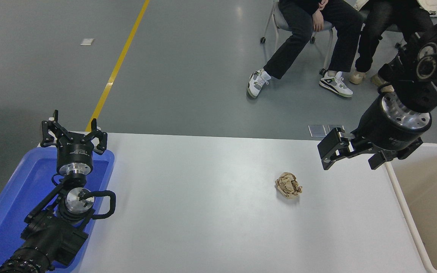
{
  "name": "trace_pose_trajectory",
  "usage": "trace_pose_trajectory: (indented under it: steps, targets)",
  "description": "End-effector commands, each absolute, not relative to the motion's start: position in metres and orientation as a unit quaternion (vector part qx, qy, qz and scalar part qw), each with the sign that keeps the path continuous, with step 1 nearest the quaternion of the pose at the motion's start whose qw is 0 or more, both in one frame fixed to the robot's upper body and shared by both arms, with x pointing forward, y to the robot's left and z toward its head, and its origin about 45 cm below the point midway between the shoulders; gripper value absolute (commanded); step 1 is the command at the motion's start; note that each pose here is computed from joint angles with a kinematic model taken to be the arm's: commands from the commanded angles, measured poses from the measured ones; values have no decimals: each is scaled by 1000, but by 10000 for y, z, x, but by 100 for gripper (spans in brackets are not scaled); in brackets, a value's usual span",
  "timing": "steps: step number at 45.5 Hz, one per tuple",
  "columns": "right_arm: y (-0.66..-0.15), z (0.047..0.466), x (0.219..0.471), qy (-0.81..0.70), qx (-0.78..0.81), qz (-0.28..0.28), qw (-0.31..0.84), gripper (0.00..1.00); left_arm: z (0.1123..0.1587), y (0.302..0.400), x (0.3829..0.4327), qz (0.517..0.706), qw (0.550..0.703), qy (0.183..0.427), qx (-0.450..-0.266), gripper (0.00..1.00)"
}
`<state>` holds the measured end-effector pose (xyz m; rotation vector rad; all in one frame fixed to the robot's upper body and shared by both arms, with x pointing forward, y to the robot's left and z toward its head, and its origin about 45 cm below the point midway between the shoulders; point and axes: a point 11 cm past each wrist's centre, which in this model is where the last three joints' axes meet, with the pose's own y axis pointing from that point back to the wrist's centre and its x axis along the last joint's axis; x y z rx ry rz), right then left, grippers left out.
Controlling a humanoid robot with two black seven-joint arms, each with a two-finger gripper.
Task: Pick up paper ball place in dustbin
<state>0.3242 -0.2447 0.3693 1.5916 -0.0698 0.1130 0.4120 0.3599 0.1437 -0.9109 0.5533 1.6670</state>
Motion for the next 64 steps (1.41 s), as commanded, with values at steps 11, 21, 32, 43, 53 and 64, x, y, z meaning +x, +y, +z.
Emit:
trace_pose_trajectory:
  steps: [11,21,32,43,53,64]
  targets:
    - [-2430,3700,3286,-34,715,56,696,100,1436,3600,4120,704,549,234,-385,99]
    - [-2243,3660,3544,-40,713,90,695,100,1437,3599,4120,704,549,234,-385,99]
    - [-1920,3513,3788,-48,737,99,667,100,1436,3600,4120,704,549,234,-385,99]
    - [-1885,3076,4058,-61,745,98,657,100,1436,3600,4120,704,549,234,-385,99]
    - [-2036,2635,4242,-87,747,81,655,100,1437,3599,4120,704,549,234,-385,99]
    - [-1944,2039,4266,-74,731,99,671,100,1430,3600,4115,704,549,234,-384,99]
